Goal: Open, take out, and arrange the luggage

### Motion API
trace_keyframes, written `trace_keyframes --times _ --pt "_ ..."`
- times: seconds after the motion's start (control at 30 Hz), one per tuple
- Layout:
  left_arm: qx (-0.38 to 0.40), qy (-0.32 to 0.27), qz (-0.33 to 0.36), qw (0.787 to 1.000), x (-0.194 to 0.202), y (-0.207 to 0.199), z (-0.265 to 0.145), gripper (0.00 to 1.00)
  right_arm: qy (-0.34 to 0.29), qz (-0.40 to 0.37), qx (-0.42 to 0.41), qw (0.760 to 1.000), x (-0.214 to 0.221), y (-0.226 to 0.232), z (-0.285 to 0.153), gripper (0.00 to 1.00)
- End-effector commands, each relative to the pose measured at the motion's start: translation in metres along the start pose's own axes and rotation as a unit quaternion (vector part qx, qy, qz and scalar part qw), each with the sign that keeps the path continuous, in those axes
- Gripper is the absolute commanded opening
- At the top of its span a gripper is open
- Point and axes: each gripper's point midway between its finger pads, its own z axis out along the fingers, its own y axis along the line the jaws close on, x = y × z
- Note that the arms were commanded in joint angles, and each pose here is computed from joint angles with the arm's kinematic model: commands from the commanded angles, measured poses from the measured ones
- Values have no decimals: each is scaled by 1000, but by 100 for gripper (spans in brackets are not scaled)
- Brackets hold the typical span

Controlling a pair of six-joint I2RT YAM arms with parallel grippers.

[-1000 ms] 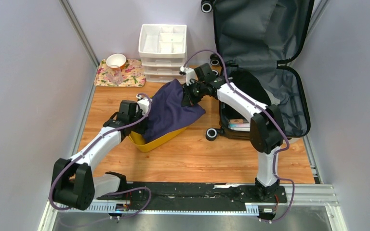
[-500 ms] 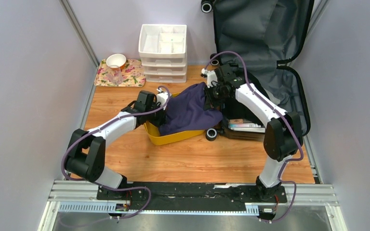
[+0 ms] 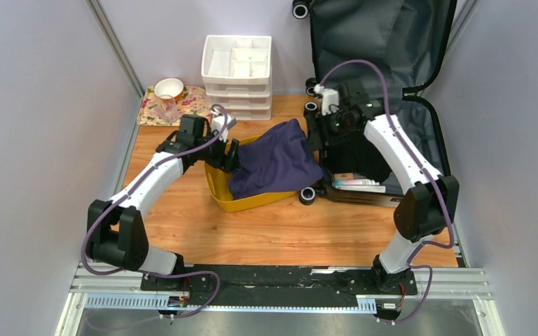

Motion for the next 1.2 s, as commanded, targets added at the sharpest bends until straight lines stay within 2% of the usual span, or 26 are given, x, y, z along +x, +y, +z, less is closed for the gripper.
trace_keyframes --times 0.0,0.1,0.23,0.47,0.53,0.73,0.83,0.9,1.03,1.1,1.17 --pt "15 -74 27 997 -59 -8 -48 80 -105 8 42 994 -41 -40 -76 82" --pt "11 -84 45 995 -76 -8 -61 81 -116 11 86 989 -36 -85 -97 82" --pt "18 -106 49 993 -92 -11 -67 81 -89 7 154 984 -16 -134 -95 78" --pt "49 -124 33 991 -109 -18 -62 82 -99 -19 154 983 -16 -133 -75 67" --pt "52 -127 22 990 -111 -18 -60 82 -128 -41 175 975 -32 -131 -73 65" --pt "56 -132 6 990 -114 -17 -55 82 -158 3 187 970 -58 -134 -61 62" --pt "64 -137 12 988 -116 -20 -55 82 -136 0 159 978 -52 -127 -52 59" --pt "65 -136 14 988 -118 -19 -54 82 -128 -13 137 982 -46 -117 -46 50" --pt "67 -138 14 988 -120 -18 -52 82 -98 -9 88 991 -25 -98 -20 45" --pt "68 -136 13 988 -120 -18 -50 82 -69 12 87 994 -10 -106 -1 45" --pt "66 -134 13 989 -119 -17 -49 82 -9 33 113 993 21 -130 16 45"
